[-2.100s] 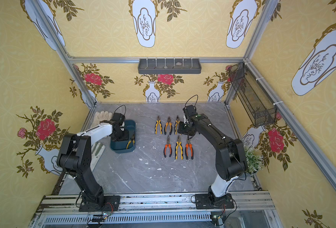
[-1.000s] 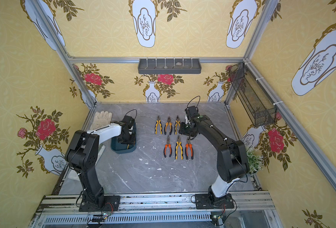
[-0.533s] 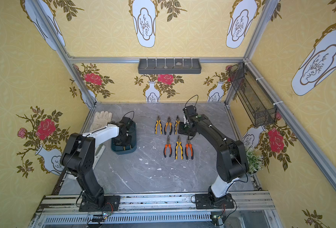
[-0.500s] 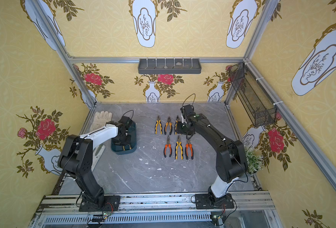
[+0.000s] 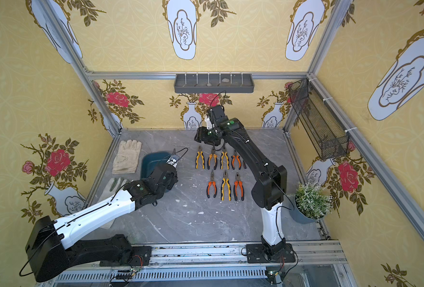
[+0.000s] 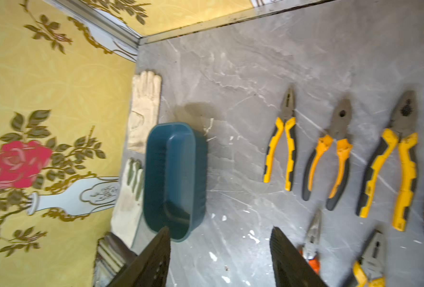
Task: Take the pliers out of the storage box
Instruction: Pick up the pliers from the storage box, then place the pliers at the center of the board.
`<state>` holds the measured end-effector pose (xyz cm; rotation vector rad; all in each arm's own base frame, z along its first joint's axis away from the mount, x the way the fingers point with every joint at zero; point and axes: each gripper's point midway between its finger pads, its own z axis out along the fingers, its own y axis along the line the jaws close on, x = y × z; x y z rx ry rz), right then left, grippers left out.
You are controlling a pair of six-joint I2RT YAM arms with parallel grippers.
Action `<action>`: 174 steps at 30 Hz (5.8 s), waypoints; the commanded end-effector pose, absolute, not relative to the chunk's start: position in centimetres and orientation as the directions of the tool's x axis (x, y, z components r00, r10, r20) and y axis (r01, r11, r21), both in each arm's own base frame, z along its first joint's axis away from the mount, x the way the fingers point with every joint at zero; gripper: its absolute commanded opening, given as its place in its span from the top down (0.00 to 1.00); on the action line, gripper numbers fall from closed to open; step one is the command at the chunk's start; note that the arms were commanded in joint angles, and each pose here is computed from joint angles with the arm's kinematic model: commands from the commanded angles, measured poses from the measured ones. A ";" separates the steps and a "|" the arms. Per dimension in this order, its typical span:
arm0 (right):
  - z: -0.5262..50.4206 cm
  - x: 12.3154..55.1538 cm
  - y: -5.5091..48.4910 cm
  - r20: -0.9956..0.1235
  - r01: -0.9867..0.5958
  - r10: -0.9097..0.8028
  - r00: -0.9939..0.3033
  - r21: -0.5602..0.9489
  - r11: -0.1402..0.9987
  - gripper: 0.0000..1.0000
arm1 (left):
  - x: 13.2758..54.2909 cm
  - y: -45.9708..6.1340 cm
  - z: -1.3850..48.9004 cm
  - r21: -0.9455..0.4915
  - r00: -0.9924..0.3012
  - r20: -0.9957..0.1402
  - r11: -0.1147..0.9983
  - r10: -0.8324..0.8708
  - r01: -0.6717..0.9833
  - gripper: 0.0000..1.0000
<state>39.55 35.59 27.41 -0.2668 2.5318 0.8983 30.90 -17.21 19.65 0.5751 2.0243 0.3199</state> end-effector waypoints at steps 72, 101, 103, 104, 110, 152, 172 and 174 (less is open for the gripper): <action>7.4 33.2 37.1 -0.038 -0.133 -0.151 -0.988 0.709 0.693 0.93 | 24.8 -17.4 22.4 0.051 -0.420 -0.883 0.933 0.208 0.355 0.01; 3.6 35.4 35.6 -0.014 -0.121 -0.142 -0.990 0.607 0.786 0.73 | 25.0 -17.7 21.6 0.067 -0.428 -0.874 0.930 0.230 0.362 0.01; 4.3 35.4 35.4 -0.056 -0.151 -0.145 -0.988 0.569 0.808 0.73 | 24.9 -17.6 21.5 0.063 -0.429 -0.875 0.930 0.226 0.362 0.01; 4.9 35.4 35.5 -0.083 -0.172 -0.151 -0.985 0.547 0.819 0.73 | 24.9 -17.6 21.5 0.062 -0.431 -0.874 0.931 0.225 0.360 0.01; 7.3 33.5 36.6 -0.269 -0.340 -0.288 -0.919 0.176 0.924 0.41 | 24.9 -17.5 21.1 0.049 -0.444 -0.871 0.936 0.212 0.349 0.01; 1.8 30.2 36.1 -0.165 -0.169 -0.160 -0.973 0.043 0.985 0.49 | 23.8 -16.4 21.3 0.020 -0.441 -0.879 0.937 0.182 0.348 0.00; 2.4 31.0 35.1 -0.188 -0.140 -0.132 -0.973 0.031 0.990 0.60 | 23.8 -16.6 21.4 0.021 -0.441 -0.878 0.936 0.185 0.352 0.00; 2.4 31.0 35.1 -0.187 -0.141 -0.132 -0.973 0.031 0.990 0.58 | 23.9 -16.7 21.4 0.021 -0.442 -0.877 0.935 0.187 0.354 0.00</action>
